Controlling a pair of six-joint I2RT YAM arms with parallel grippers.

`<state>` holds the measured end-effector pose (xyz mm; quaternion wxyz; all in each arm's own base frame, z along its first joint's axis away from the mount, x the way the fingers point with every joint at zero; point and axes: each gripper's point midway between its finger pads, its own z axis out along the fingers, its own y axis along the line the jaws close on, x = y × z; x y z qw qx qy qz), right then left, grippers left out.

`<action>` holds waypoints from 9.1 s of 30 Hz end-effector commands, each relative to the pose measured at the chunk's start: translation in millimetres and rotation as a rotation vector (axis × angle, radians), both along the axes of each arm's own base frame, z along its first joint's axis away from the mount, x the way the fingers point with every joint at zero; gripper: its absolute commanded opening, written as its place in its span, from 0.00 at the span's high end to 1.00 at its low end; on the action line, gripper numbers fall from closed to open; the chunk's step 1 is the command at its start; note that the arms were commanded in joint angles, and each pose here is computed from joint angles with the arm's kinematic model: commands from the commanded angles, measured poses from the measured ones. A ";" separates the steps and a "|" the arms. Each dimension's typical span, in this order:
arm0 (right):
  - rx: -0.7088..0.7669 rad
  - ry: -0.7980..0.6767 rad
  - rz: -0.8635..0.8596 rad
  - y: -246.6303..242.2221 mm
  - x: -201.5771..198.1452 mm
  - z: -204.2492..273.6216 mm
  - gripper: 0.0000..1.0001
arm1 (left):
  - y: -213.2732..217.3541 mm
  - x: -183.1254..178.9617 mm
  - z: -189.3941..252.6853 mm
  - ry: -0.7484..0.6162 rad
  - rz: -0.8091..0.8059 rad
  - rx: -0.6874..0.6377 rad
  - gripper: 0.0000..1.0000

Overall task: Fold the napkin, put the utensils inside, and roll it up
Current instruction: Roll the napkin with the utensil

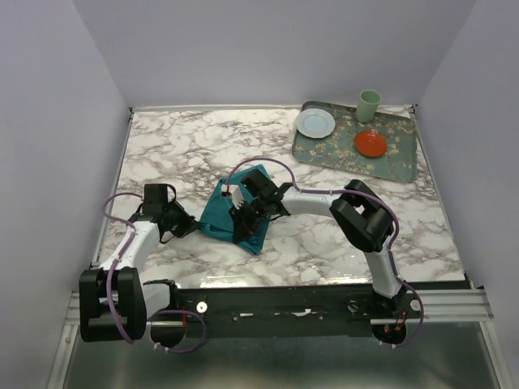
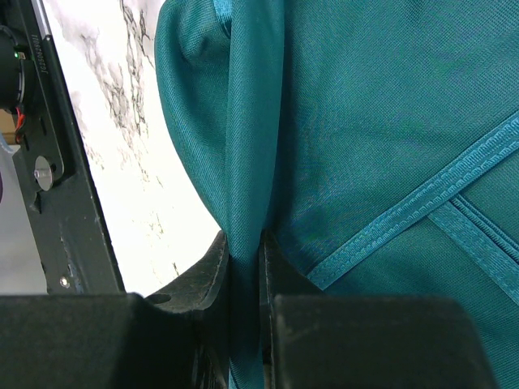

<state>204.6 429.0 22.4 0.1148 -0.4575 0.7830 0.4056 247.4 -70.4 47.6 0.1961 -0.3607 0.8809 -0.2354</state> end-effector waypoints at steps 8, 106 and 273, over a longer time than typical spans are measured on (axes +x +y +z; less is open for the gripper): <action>-0.147 0.035 -0.020 -28.9 -9.3 -40.1 0.92 | 5.4 -8.6 11.5 -0.035 0.007 0.038 0.62; -0.148 0.044 -0.002 -28.7 -11.9 -39.0 0.94 | -14.9 4.0 -15.6 -0.052 -0.167 0.188 1.00; -0.430 -0.519 -0.209 3.3 -20.4 -21.3 0.42 | -51.7 -24.3 -32.0 0.398 0.001 0.036 1.00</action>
